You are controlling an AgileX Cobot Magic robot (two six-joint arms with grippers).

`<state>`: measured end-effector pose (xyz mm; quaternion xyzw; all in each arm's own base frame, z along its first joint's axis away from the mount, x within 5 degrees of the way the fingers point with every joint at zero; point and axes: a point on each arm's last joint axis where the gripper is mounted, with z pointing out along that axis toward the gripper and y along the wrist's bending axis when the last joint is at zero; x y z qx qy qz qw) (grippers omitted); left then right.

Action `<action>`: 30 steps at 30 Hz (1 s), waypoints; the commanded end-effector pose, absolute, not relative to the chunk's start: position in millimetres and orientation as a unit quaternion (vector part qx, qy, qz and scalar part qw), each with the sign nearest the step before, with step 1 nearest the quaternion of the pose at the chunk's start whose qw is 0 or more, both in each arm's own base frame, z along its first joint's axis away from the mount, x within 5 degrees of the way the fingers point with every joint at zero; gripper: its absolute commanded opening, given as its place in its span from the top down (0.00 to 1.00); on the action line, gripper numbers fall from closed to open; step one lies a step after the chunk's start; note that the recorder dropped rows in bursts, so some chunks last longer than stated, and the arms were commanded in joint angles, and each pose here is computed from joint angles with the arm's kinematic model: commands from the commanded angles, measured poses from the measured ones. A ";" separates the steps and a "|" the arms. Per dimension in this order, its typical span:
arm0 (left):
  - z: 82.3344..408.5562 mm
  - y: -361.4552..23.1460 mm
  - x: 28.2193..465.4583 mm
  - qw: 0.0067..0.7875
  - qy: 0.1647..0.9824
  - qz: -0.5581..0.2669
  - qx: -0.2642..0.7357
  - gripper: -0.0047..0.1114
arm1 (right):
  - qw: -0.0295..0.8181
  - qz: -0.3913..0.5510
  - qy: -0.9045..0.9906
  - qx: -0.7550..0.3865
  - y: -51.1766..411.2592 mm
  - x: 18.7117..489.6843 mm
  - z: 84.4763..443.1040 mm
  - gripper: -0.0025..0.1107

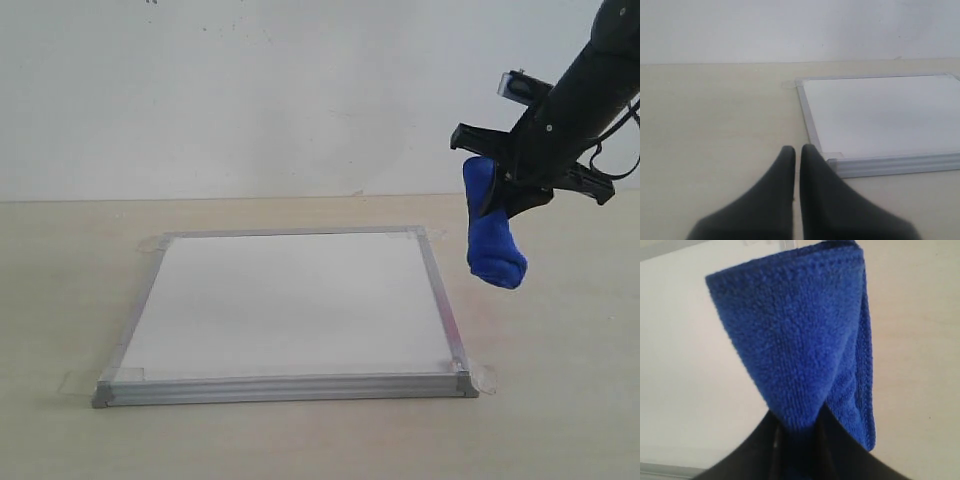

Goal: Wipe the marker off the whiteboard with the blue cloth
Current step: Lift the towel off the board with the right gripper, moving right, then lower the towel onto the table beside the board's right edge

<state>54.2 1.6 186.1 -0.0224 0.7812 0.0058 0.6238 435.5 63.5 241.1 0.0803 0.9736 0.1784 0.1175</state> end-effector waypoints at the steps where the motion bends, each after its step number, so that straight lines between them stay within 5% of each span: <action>1: 185.5 1.5 54.3 0.625 0.780 0.003 -0.024 0.93 | 0.107 0.169 0.977 0.078 63.1 443.4 218.6 0.98; 13: 185.5 1.5 54.3 0.625 0.780 0.003 -0.024 0.93 | 0.114 0.054 0.992 0.029 90.8 443.6 196.9 0.98; 30: 185.5 1.5 54.3 0.625 0.780 0.003 -0.024 0.93 | 0.058 0.056 0.995 0.055 96.5 443.4 163.9 0.98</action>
